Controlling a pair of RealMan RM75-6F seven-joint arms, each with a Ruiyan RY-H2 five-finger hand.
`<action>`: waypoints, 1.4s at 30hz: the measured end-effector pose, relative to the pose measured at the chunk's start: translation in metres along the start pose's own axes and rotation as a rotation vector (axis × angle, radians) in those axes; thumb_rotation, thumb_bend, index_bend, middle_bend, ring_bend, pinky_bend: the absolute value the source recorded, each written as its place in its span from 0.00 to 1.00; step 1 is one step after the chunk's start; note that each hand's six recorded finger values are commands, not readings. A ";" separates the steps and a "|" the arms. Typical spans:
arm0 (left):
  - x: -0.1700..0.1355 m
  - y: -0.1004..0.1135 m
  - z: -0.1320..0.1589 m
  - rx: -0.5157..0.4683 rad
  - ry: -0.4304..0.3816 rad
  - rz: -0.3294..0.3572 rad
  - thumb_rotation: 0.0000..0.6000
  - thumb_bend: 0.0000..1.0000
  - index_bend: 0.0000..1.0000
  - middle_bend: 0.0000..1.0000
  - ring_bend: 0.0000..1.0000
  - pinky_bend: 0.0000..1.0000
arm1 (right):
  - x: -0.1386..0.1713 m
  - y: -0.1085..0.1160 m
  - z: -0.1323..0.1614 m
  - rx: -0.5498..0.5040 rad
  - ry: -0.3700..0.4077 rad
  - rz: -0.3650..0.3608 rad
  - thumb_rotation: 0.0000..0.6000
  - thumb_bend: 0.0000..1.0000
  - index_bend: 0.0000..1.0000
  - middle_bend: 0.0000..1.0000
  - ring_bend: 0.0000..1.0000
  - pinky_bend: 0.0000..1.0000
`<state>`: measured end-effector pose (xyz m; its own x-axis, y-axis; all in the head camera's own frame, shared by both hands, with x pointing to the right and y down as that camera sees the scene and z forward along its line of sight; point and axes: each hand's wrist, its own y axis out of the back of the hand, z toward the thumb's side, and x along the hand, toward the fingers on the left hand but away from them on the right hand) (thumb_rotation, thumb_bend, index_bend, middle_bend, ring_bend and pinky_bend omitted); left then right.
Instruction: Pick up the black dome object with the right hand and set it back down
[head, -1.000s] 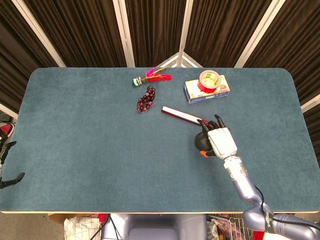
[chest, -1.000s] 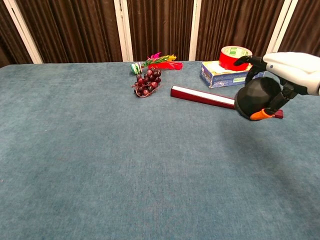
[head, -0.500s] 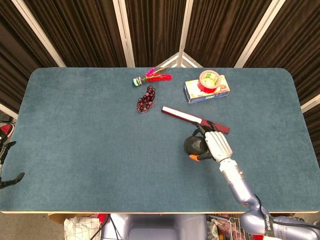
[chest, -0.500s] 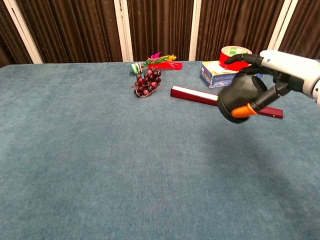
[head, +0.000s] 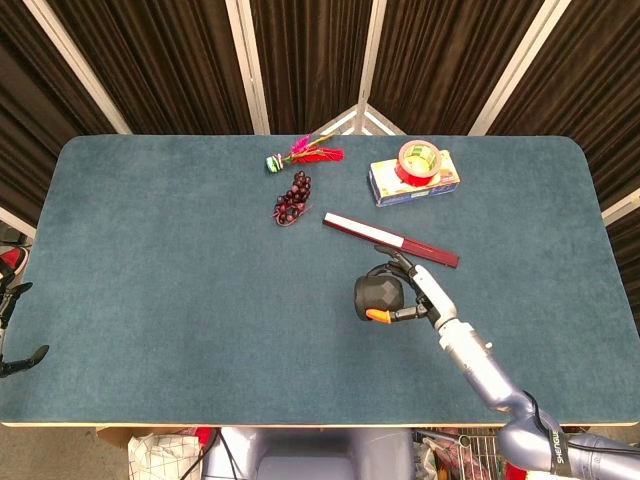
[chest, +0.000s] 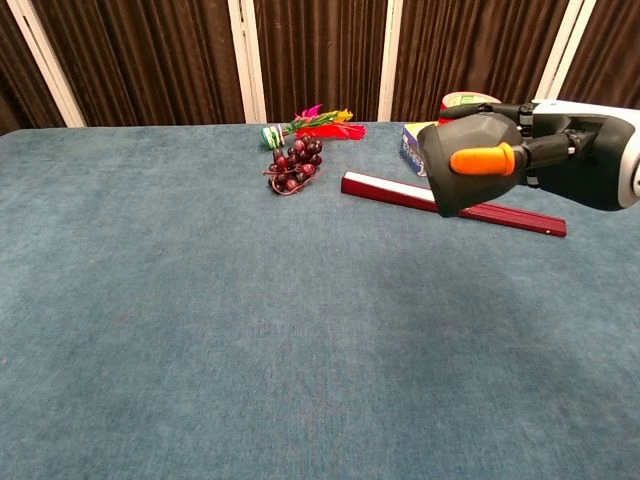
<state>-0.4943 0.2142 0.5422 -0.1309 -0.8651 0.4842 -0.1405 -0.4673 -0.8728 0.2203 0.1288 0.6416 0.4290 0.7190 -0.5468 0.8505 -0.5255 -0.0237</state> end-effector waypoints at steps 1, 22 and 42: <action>0.000 0.000 0.000 0.000 0.000 0.000 1.00 0.31 0.14 0.00 0.00 0.09 | 0.000 0.002 -0.002 0.042 0.003 -0.010 1.00 0.12 0.13 0.47 0.22 0.00; 0.001 -0.001 0.000 0.004 0.003 -0.003 1.00 0.31 0.14 0.00 0.00 0.09 | -0.006 0.000 -0.057 0.959 -0.072 -0.042 1.00 0.12 0.13 0.47 0.22 0.00; 0.001 -0.001 0.000 0.005 0.005 -0.003 1.00 0.31 0.14 0.00 0.00 0.09 | -0.009 -0.004 -0.067 1.113 -0.155 0.000 1.00 0.12 0.13 0.27 0.13 0.00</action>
<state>-0.4946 0.2140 0.5433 -0.1354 -0.8626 0.4875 -0.1364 -0.4711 -0.8715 0.2331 0.1548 0.7027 0.3206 0.6958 -0.6428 0.0717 -0.6945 -0.7160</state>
